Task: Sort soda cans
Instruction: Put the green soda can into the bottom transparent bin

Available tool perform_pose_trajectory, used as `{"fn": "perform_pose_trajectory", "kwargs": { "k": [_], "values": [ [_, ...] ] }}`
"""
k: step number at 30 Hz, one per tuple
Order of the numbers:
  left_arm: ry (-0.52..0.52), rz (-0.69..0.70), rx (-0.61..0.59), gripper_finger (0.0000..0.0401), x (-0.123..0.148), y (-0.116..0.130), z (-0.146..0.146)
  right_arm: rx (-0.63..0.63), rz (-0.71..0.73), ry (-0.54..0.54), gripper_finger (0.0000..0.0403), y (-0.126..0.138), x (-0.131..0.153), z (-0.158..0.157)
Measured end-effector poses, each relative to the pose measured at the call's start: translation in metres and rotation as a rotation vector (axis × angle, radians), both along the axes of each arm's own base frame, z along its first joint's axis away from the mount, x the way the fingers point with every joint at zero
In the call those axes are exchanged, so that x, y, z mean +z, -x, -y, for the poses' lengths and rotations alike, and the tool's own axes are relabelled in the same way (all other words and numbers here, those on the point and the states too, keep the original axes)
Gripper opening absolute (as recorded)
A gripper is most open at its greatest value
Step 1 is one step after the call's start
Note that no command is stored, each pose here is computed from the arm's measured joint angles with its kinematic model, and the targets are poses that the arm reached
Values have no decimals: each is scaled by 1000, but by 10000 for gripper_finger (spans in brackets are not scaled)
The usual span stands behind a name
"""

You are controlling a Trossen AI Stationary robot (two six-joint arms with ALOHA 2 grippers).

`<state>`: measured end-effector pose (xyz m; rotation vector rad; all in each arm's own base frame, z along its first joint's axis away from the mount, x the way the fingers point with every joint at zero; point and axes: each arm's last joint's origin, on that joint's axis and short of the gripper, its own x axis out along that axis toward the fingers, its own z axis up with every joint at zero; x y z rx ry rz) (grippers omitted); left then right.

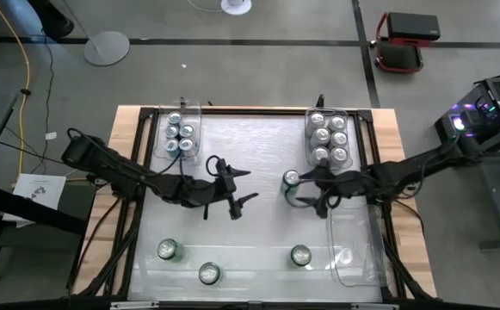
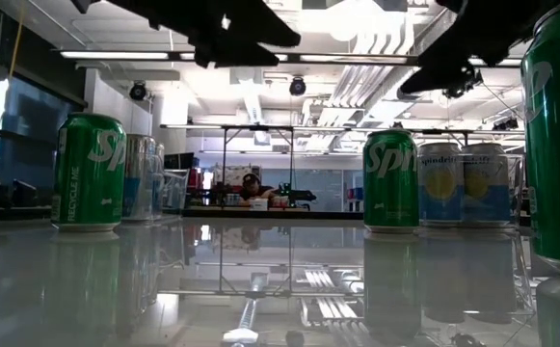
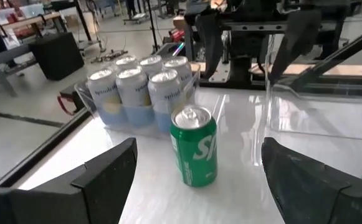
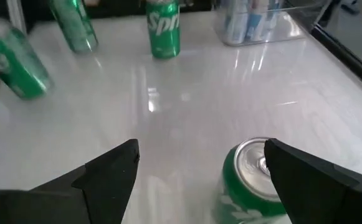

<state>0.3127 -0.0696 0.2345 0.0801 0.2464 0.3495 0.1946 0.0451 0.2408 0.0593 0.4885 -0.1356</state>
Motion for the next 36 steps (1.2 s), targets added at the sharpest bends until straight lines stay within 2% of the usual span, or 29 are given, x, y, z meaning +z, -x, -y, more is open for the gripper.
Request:
{"fn": "perform_pose_trajectory", "kwargs": {
  "k": [3,9,15,20,26,36],
  "values": [
    [3,-7,1,319,-3,-1,0,-12,-11,29,334,-10,-6,2],
    [-24,-11,-5,319,0,0,0,-101,15,10,335,-23,-9,22],
    [-28,-19,-1,319,-1,0,-2,-44,1,-69,335,-27,-11,35],
    [-28,-22,-1,319,-1,0,-2,-53,-18,-22,335,-27,-13,43],
    [-18,-16,5,319,-1,0,-3,-113,-98,-28,335,-36,-29,56],
    [-18,-18,2,319,-1,0,-3,-68,-224,-58,335,-45,-53,58]
  ]
}}
